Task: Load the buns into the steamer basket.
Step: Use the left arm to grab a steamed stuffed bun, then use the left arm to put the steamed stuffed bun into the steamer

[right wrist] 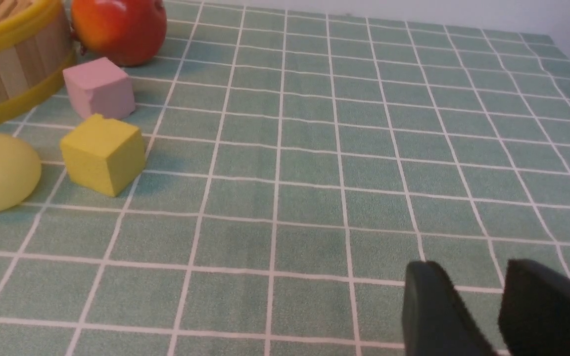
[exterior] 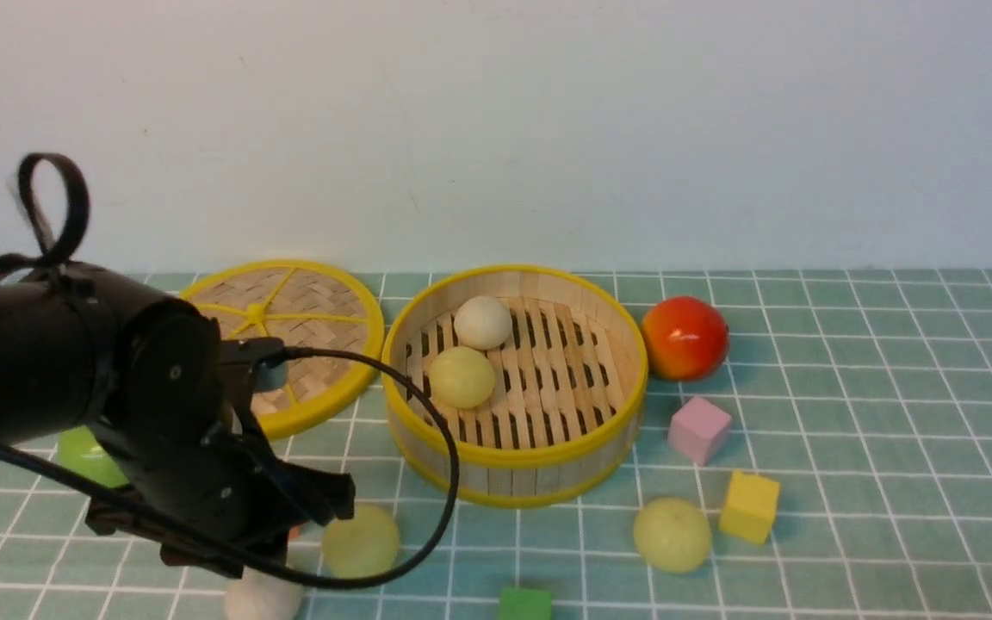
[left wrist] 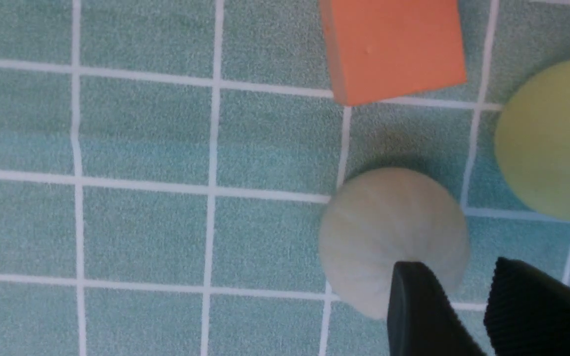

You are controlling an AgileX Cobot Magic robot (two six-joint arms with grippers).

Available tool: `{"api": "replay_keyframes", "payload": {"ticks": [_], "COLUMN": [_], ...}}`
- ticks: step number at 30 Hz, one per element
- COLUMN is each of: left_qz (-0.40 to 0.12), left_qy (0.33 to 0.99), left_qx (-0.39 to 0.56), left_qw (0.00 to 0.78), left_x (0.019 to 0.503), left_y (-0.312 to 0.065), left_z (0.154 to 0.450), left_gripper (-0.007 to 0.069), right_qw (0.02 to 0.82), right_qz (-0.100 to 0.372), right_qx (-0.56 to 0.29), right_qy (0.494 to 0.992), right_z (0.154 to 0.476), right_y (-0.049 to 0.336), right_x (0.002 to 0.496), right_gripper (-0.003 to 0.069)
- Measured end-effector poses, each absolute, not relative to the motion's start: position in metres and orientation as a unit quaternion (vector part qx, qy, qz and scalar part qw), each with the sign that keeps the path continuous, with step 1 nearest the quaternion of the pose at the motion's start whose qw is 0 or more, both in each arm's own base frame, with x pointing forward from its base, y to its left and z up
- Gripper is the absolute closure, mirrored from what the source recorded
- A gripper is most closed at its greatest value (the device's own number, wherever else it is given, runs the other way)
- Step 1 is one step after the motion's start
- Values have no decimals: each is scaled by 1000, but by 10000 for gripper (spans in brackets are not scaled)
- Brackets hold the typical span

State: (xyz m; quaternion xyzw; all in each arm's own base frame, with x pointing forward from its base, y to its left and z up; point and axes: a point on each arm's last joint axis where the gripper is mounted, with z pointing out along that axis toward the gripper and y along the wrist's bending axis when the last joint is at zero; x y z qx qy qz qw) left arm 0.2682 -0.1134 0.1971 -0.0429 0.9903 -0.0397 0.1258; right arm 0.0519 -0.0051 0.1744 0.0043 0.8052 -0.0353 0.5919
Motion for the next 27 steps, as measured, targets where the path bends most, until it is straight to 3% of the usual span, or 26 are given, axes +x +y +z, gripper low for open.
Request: {"api": "replay_keyframes", "payload": {"ticks": [7, 12, 16, 19, 21, 27], "left_qz": [-17, -18, -17, -13, -14, -31], "left_qy": [993, 992, 993, 993, 993, 988], "left_qx": [-51, -51, -52, -53, -54, -57], "left_qw": [108, 111, 108, 101, 103, 139], "left_x": [279, 281, 281, 279, 277, 266], "left_y": [-116, -116, -116, -115, -114, -110], "left_z": [167, 164, 164, 167, 173, 207], "left_gripper": [389, 390, 447, 595, 628, 632], "right_qw": [592, 592, 592, 592, 592, 592], "right_qz": [-35, -35, -35, -35, -35, -35], "right_qx": [4, 4, 4, 4, 4, 4], "right_qy": [805, 805, 805, 805, 805, 805], "right_z": [174, 174, 174, 174, 174, 174], "right_y": [-5, -5, -5, -5, -5, -5], "right_x": [52, 52, 52, 52, 52, 52], "right_gripper": [420, 420, 420, 420, 420, 420]}}
